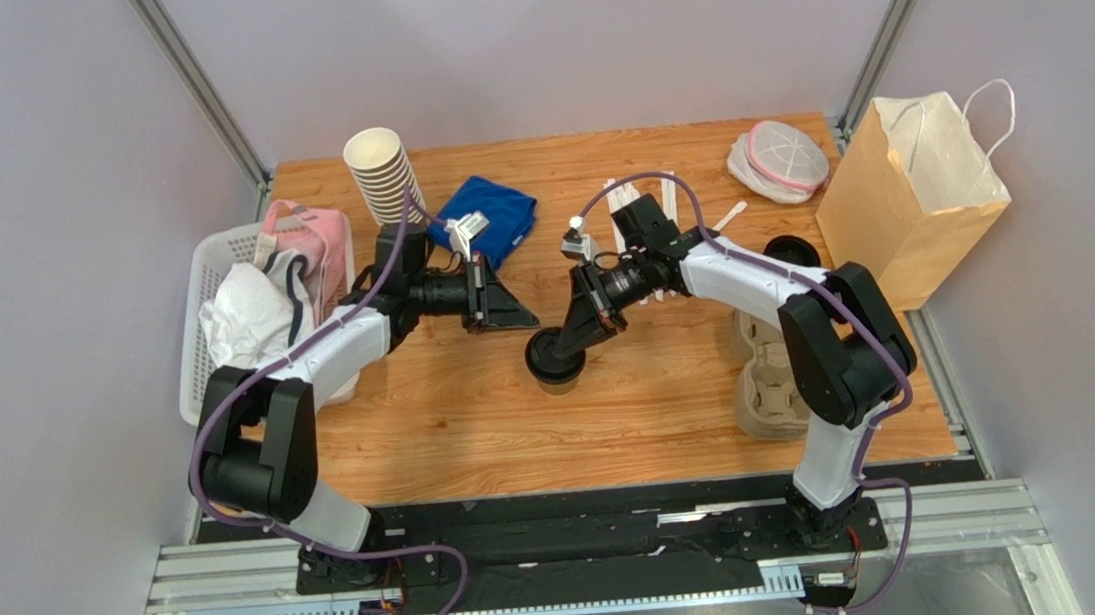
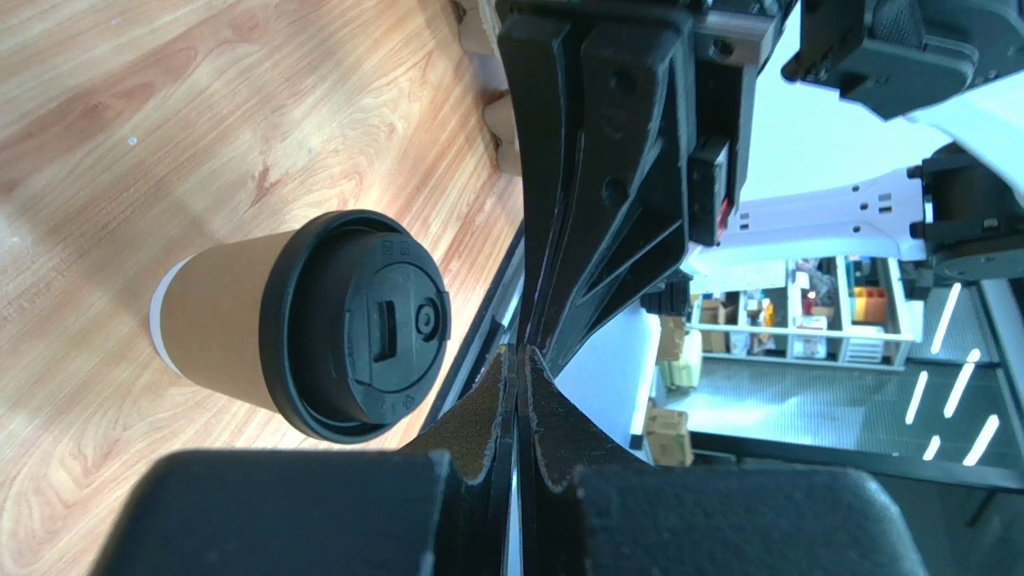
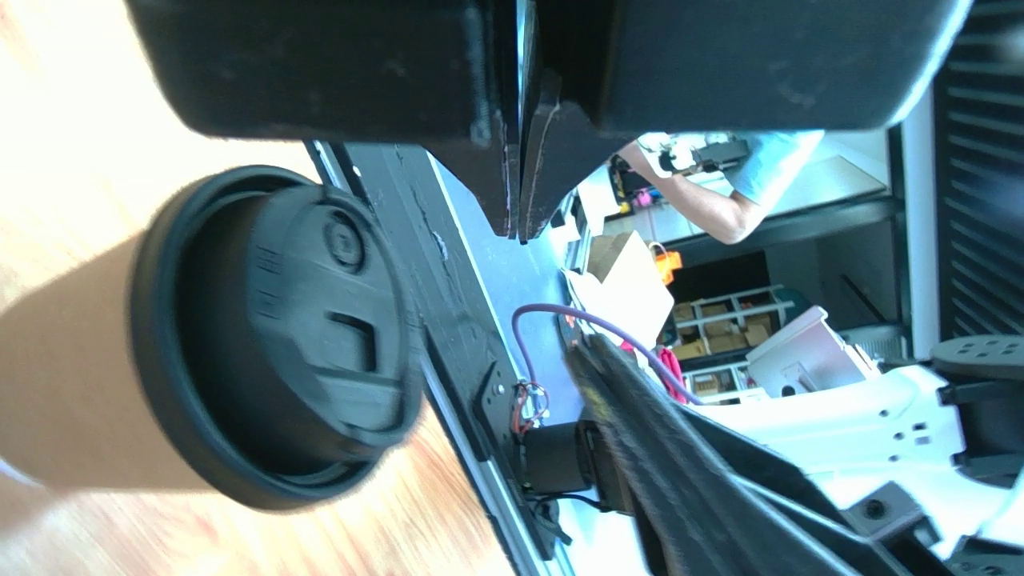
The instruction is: Pack the takeout coffee
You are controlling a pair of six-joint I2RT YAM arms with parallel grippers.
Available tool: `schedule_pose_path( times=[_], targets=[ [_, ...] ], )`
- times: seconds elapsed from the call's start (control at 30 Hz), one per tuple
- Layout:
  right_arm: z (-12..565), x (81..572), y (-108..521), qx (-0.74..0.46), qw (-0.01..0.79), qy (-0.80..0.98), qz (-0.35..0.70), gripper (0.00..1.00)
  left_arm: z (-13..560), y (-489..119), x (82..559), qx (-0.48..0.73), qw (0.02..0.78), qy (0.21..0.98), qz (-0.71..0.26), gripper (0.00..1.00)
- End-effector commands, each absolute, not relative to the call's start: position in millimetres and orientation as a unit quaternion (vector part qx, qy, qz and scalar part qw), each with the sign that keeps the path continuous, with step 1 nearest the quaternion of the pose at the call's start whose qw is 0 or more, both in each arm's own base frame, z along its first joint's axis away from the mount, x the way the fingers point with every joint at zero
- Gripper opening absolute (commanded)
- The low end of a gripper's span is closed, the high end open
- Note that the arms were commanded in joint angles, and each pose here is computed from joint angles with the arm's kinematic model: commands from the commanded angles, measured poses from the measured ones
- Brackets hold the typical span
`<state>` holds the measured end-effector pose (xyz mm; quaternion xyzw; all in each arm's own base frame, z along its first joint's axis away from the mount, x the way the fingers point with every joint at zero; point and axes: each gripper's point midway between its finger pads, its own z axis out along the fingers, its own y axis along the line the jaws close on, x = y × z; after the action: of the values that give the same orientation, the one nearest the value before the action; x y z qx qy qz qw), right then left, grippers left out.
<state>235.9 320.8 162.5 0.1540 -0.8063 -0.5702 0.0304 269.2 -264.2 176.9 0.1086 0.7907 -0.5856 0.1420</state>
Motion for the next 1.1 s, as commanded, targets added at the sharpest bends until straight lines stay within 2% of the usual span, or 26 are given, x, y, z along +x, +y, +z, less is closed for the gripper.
schedule_pose_path(
  times=[0.0,0.23,0.5,0.77,1.07],
  targets=[
    [158.5,236.5,322.5,0.149,0.019,-0.810,-0.567,0.00,179.2,-267.2,264.0,0.131,0.149,0.779,-0.594,0.02],
    [152.4,236.6,325.4,0.135,0.026,-0.808,-0.573,0.00,158.5,-272.8,222.3,0.155,0.149,0.788,-0.577,0.00],
    [145.3,230.7,330.3,0.130,0.029,-0.814,-0.566,0.00,158.8,-280.9,236.7,0.133,0.156,0.788,-0.580,0.00],
    [147.3,238.5,332.9,0.127,0.029,-0.812,-0.569,0.00,149.3,-289.5,227.1,0.136,0.141,0.795,-0.575,0.00],
    [124.6,232.4,330.1,0.113,0.058,-0.817,-0.562,0.00,149.7,-293.1,234.8,0.128,0.147,0.793,-0.578,0.00]
  ],
)
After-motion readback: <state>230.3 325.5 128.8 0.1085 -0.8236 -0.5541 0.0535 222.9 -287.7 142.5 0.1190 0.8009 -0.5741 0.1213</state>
